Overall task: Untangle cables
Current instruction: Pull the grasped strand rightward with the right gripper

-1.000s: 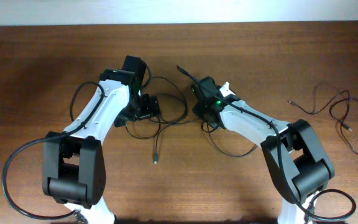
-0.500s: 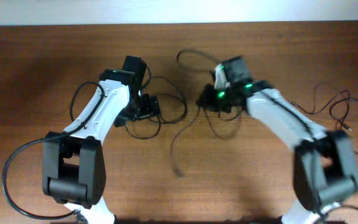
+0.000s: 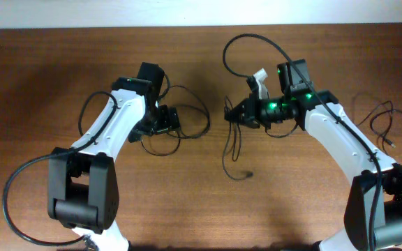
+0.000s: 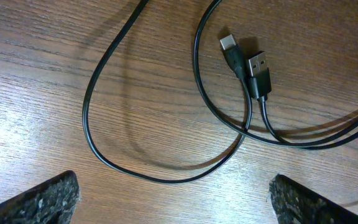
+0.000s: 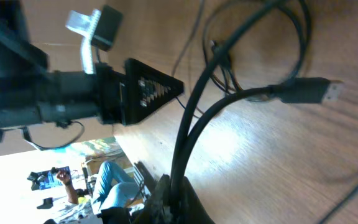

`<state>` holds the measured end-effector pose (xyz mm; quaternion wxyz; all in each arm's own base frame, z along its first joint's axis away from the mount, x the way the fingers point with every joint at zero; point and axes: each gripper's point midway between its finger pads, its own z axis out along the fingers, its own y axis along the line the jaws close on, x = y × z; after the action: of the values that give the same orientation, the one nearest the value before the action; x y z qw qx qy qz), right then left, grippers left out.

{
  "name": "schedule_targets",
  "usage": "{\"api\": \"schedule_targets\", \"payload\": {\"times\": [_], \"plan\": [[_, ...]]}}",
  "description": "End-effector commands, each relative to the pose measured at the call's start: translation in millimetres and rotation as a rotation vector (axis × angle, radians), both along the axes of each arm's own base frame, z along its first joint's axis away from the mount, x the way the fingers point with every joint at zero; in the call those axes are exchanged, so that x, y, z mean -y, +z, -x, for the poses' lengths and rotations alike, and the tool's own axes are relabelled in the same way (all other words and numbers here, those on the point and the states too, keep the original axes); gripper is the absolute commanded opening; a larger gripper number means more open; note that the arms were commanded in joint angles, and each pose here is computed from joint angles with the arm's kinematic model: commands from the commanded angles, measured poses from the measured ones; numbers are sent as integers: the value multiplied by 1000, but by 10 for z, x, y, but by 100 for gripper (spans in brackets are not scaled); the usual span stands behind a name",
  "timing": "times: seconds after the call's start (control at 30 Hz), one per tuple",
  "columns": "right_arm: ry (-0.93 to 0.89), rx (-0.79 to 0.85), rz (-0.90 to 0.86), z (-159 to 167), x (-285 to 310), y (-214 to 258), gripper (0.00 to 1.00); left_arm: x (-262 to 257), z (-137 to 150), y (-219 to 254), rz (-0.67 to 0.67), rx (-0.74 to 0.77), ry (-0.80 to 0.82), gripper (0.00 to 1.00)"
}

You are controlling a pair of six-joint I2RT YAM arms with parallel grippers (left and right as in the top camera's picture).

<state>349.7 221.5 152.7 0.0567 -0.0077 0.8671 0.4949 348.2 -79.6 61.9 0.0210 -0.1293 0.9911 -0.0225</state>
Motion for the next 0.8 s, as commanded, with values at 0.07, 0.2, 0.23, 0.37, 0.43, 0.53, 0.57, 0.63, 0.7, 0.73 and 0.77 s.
{"api": "schedule_targets", "payload": {"times": [0.07,0.2,0.23,0.37,0.43,0.53,0.57,0.63,0.7,0.73,0.77], "plan": [[-64,-40,47,8,549,-257,6,28,4,-5,9,-4,-9,99],[-97,-106,271,142,876,-587,8,28,4,-5,9,-4,-9,99],[-97,-110,305,157,897,-629,8,28,4,-5,9,-4,-9,99],[-118,-102,454,149,1056,-784,52,27,4,-5,9,-4,-9,99],[-141,-106,564,155,1225,-880,65,28,4,-5,9,-4,-9,99],[-153,-131,669,216,1392,-958,81,28,4,-5,9,-4,-9,99],[-158,-137,708,232,1457,-983,86,27,4,-5,9,-4,-9,99],[-169,-139,782,246,1581,-1021,93,28,4,-5,9,-4,-9,99],[-167,-159,824,300,1649,-1040,99,28,4,-5,9,-4,-9,99],[-164,-178,843,349,1680,-1048,99,28,4,-5,9,-4,-9,99],[-155,-200,850,407,1691,-1052,99,27,4,-5,9,-4,-9,99]]}}
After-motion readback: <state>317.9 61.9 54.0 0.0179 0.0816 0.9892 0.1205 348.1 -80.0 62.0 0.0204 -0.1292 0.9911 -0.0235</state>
